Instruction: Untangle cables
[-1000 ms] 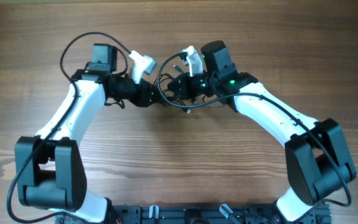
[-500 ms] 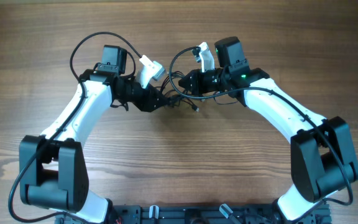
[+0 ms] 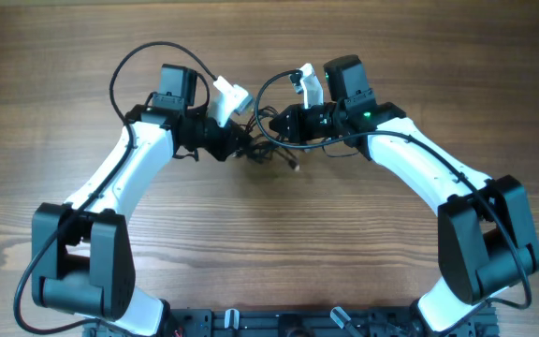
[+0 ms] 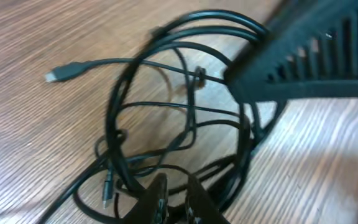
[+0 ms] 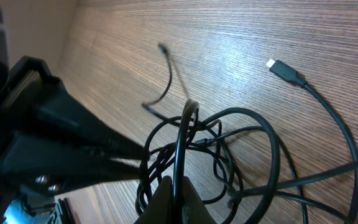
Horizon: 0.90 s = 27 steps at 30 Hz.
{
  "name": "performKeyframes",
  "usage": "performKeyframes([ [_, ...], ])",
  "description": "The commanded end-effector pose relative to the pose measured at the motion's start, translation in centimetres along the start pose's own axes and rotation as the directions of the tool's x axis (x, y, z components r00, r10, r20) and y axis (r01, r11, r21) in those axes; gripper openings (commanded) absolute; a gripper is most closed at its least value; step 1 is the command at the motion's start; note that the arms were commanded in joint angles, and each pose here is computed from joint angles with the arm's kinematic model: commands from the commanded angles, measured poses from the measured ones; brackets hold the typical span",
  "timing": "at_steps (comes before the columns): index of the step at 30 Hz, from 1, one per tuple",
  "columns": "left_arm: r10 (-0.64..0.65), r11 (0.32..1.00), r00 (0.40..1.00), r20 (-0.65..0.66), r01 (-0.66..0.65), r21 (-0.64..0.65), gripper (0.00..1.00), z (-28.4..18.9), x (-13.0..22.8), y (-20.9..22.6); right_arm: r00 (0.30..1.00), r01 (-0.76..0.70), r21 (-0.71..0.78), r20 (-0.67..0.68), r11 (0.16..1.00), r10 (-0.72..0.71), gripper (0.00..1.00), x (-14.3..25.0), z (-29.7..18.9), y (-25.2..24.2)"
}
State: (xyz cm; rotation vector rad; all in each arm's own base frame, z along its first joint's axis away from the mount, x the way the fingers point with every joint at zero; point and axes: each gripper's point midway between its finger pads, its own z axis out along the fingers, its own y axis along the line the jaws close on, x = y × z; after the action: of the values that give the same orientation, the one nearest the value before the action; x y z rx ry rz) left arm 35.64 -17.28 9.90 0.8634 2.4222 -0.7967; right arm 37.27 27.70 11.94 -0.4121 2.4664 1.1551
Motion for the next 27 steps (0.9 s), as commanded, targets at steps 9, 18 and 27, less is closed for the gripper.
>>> performKeyframes([
  [9,-0.119,0.947,0.986,-0.113,0.078,-0.312,0.36,-1.3,2.7,4.7,1.000,0.020,-0.017,-0.004,1.000,-0.020,0.04,-0.2,0.2,0.0],
  [18,-0.082,0.974,0.977,-0.194,0.038,-0.223,0.41,-1.1,4.4,2.9,1.000,0.023,-0.010,-0.001,1.000,-0.023,0.05,-0.3,0.2,-0.1],
  [27,-0.087,0.980,0.976,-0.199,0.048,-0.195,0.43,-0.8,4.8,2.4,1.000,0.021,-0.010,-0.001,1.000,-0.021,0.05,-0.3,0.2,-0.1],
])
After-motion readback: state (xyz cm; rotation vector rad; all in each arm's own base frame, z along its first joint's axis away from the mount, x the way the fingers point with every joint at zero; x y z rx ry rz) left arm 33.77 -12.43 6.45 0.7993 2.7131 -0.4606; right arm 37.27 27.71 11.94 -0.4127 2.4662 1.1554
